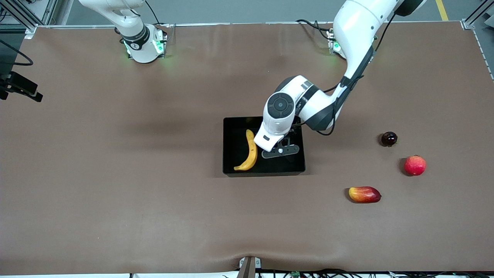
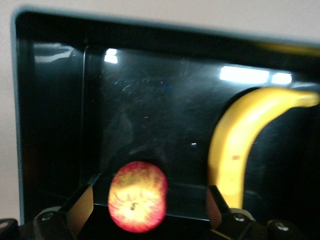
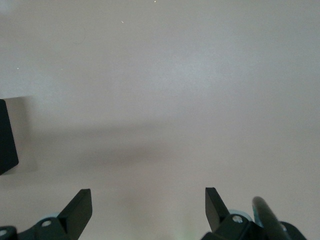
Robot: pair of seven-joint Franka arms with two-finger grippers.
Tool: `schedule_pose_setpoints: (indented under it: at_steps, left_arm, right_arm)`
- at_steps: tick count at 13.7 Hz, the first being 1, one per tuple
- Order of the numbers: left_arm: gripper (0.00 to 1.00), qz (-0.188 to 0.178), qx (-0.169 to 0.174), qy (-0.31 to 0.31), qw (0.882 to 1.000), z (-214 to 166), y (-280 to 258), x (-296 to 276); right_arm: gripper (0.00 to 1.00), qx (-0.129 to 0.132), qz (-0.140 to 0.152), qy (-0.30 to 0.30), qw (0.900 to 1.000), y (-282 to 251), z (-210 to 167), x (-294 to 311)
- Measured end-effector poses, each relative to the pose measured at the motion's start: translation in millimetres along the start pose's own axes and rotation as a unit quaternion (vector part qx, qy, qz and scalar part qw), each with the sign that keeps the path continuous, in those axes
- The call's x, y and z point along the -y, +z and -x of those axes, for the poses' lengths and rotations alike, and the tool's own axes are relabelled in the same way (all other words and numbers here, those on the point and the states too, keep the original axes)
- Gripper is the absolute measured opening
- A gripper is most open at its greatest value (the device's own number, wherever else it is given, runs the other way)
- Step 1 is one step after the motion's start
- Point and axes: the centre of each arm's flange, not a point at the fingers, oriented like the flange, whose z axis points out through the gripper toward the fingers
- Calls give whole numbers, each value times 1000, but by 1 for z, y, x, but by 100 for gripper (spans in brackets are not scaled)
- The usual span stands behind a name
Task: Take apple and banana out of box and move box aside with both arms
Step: 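Grasp the yellow-red apple with the left gripper and lift it out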
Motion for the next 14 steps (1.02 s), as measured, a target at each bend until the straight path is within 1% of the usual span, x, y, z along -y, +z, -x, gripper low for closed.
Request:
schedule_pose_setpoints:
  at_steps: [2,5,6,7,8,9,10,12,14]
  left_arm:
    - [100,-19,19,6,1000,8,30,2]
    - [100,-31,34,14,999,20,56,-5]
    - [96,-34,37,16,999,24,60,-7]
    - [95,-36,38,17,998,26,64,-9]
    - [88,-36,39,18,998,27,64,-9]
    - [75,-36,38,18,998,27,64,-10]
    - [68,-34,36,18,999,26,61,-10]
    - [68,-29,27,17,999,19,47,-11]
    - [68,-27,10,23,999,-1,4,0]
  right_arm:
    - [100,0,0,0,1000,0,-1,0]
    - [100,0,0,1,1000,0,-1,-1]
    - [100,-1,0,1,1000,0,-1,-1]
    - [100,-1,0,2,1000,0,-1,-2]
    - [100,-1,0,2,1000,0,0,-2]
    - [100,-1,0,2,1000,0,0,-2]
    - [100,-1,0,2,1000,0,0,-2]
    - [100,-1,0,4,1000,0,0,-4]
    - [100,0,0,6,1000,0,-1,-6]
